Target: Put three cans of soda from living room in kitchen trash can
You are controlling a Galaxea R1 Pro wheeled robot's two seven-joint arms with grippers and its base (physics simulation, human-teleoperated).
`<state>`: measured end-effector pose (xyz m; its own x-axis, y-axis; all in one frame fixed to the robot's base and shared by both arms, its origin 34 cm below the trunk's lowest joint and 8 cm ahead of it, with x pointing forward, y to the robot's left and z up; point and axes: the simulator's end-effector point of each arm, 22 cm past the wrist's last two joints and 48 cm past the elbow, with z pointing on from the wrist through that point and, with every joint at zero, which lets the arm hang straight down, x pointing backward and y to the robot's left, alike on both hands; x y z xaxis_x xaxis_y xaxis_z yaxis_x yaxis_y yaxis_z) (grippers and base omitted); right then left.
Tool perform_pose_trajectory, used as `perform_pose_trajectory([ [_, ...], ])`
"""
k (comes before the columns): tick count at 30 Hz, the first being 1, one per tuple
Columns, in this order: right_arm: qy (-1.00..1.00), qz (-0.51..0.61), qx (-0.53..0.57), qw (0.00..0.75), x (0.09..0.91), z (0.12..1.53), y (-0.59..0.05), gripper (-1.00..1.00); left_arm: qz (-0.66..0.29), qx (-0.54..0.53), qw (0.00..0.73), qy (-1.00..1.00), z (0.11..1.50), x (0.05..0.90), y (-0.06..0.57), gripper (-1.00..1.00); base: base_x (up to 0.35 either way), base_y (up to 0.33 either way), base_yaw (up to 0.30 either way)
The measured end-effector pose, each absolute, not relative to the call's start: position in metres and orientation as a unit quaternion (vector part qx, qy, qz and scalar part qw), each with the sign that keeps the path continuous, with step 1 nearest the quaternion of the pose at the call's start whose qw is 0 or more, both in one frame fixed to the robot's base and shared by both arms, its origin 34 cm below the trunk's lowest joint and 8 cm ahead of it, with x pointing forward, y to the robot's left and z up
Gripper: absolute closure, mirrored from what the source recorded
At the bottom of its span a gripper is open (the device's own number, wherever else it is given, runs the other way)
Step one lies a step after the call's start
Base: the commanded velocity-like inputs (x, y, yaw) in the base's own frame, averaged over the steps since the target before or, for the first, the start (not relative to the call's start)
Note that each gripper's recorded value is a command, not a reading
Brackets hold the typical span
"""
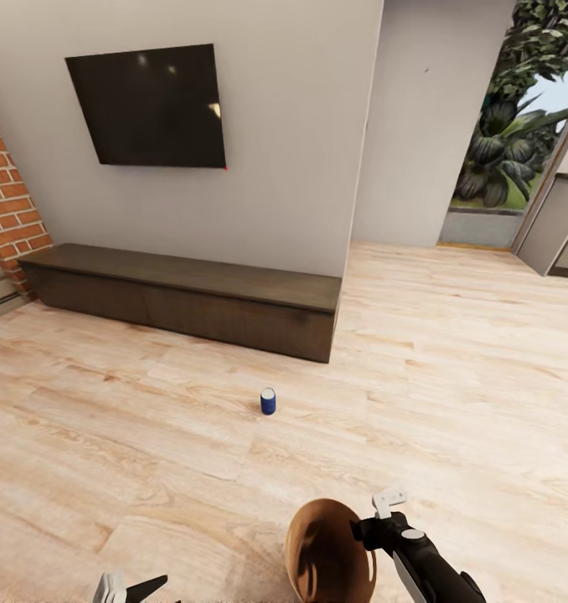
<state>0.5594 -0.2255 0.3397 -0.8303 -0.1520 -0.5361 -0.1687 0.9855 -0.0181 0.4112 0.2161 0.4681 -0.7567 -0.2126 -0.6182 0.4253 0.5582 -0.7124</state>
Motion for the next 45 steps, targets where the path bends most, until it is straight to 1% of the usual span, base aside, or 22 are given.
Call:
perform_pose_trajectory([
  [45, 0.966, 0.018, -0.083, 0.245, 0.539, 0.308, -0.226, -1.0, -0.468, 0.049, 0.313, 0.825, 0.447, 0.4, 0.216, -1.0, 0.0, 0.0, 0.0],
])
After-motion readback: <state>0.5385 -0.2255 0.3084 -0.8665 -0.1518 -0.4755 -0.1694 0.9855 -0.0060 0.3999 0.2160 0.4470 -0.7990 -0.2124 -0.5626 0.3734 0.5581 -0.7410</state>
